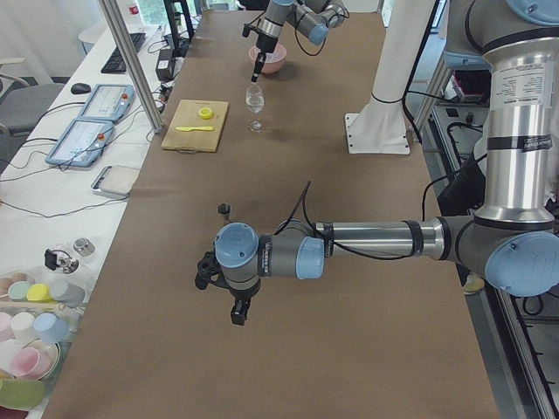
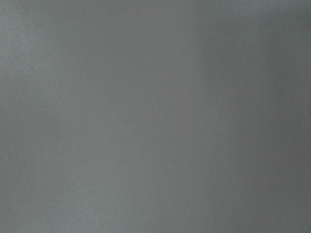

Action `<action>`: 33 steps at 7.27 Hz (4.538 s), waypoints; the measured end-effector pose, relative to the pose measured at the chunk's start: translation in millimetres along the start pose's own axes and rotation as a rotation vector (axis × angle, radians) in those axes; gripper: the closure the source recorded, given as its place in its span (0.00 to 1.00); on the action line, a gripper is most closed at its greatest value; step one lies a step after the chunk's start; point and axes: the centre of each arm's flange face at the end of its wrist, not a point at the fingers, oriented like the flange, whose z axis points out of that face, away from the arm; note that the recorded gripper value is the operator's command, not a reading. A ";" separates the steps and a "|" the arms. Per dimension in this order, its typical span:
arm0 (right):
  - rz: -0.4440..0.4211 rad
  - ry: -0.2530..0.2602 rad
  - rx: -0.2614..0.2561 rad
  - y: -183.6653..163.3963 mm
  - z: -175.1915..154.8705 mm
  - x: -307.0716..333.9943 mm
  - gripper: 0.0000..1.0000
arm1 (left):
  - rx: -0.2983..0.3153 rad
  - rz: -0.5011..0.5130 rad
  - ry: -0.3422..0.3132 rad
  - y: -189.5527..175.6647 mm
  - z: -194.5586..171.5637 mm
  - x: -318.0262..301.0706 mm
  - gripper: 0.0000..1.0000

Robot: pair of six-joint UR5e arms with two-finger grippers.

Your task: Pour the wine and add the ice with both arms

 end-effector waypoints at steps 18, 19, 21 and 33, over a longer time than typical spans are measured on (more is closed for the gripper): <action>-0.131 0.507 -0.431 -22.2 -174.1 709.7 0.00 | 0.002 -0.006 0.002 0.1 -1.5 1.9 0.02; -0.104 0.513 -0.444 -11.9 -176.6 735.3 0.00 | 0.003 -0.006 0.002 0.0 -1.7 2.1 0.02; -0.088 0.502 -0.442 -6.7 -178.8 744.9 0.00 | 0.003 -0.006 0.003 0.6 -1.8 1.8 0.02; -0.178 0.412 -0.356 -30.0 -197.9 683.4 0.00 | -0.001 -0.012 0.000 0.5 0.1 -0.5 0.02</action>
